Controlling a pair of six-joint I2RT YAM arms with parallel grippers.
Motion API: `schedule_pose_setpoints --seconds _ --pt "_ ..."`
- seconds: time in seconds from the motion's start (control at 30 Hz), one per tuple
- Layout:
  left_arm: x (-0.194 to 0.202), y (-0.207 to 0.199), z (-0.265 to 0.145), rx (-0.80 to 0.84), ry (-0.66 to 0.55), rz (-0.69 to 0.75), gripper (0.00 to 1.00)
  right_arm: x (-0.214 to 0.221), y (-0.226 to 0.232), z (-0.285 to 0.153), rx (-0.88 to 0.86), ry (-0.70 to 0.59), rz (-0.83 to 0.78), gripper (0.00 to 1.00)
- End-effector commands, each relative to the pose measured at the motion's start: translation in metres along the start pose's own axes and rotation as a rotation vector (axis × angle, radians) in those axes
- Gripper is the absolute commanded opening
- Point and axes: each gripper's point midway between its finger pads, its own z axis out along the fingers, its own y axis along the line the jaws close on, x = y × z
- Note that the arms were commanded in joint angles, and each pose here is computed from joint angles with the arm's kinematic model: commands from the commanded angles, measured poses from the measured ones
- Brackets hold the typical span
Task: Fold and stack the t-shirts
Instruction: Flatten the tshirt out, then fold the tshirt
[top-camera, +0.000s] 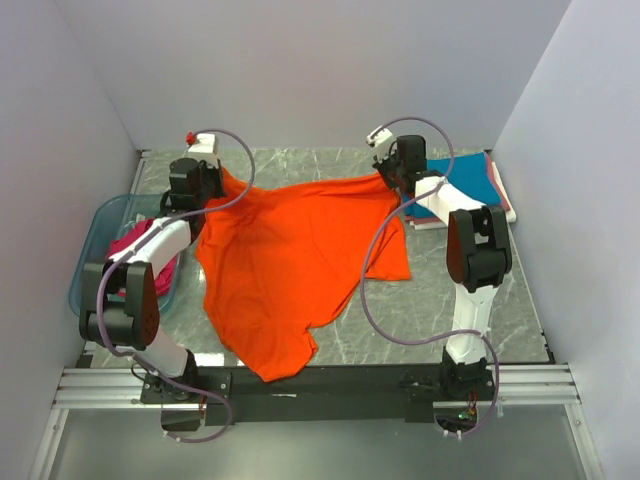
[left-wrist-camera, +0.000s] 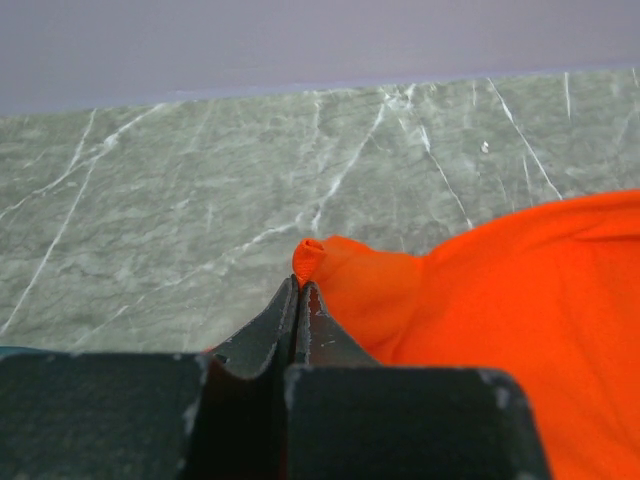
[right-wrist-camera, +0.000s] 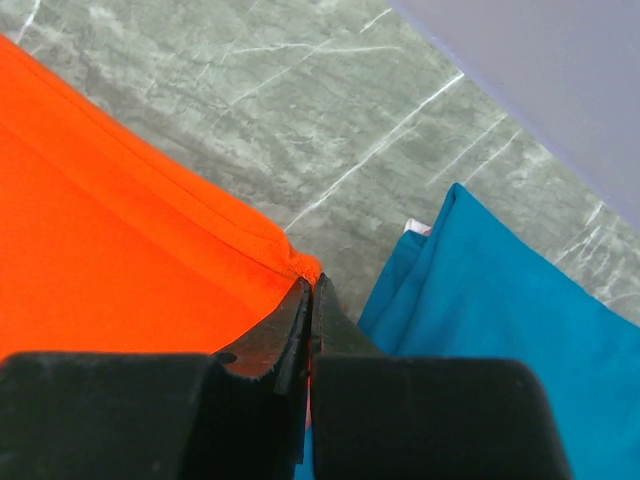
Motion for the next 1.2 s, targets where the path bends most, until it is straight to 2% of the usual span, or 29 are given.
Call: schedule_pose_setpoints --seconds 0.0,0.17,0.47,0.8,0.83,1.17 --pt "-0.007 -0.003 -0.012 -0.019 -0.012 0.042 0.01 -0.027 -0.015 -0.018 0.037 -0.079 0.006 0.00" --pt "0.002 0.004 -0.017 -0.091 0.033 0.093 0.00 -0.032 -0.022 -0.023 0.053 -0.112 0.013 0.00" --pt "0.009 0.014 -0.030 -0.159 0.052 0.091 0.00 -0.026 -0.022 -0.028 0.052 -0.119 0.024 0.00" --pt "0.014 0.018 -0.048 -0.181 0.078 0.087 0.00 -0.011 -0.030 -0.020 0.066 -0.089 0.037 0.00" --pt "0.015 0.016 -0.049 -0.182 0.077 0.048 0.00 -0.010 -0.030 -0.019 0.065 -0.088 0.038 0.00" --pt "0.021 0.008 -0.060 -0.159 0.091 0.006 0.00 -0.002 -0.029 -0.017 0.060 -0.072 0.043 0.00"
